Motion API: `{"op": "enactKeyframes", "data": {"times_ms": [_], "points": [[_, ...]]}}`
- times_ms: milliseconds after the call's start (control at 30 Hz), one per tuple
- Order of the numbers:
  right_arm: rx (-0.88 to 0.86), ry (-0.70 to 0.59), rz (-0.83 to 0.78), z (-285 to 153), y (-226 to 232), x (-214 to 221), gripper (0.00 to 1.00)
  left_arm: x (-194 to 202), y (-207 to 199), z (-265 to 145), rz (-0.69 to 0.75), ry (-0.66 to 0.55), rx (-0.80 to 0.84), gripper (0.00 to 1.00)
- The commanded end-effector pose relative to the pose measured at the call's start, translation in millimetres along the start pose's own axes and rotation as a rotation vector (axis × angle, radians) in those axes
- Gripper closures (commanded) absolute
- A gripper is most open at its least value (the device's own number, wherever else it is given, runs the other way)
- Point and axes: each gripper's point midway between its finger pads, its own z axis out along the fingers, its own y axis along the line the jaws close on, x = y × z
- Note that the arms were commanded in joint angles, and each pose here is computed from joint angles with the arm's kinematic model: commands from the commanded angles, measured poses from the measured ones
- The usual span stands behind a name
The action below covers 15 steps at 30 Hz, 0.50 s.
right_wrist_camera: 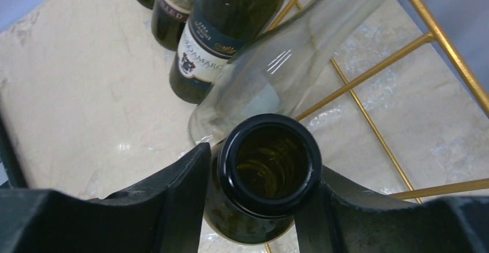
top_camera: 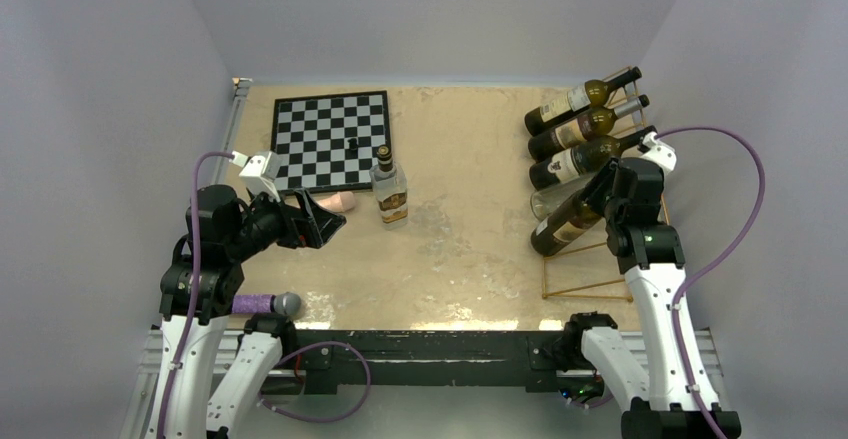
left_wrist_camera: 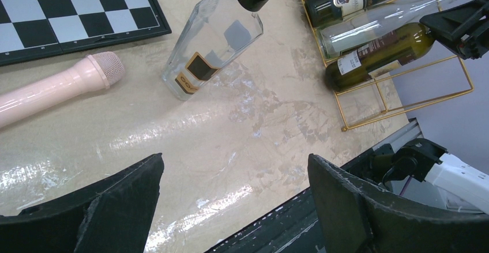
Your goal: Put the wine bottle on the wine rack
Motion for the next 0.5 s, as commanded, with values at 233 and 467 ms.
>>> {"op": "enactKeyframes", "data": {"times_ms": [233,467], "points": [[0.196,0.003,0.026,8.3,-39.3,21.4,0.44,-3.5,-2.8,4.4,0.031,-0.008,0.035,0.01],[0.256,-0.046,0.06,15.3,-51.8,24.3,0.4,-1.5,-3.9,6.8,0.029,0.001,0.051,0.01]]}}
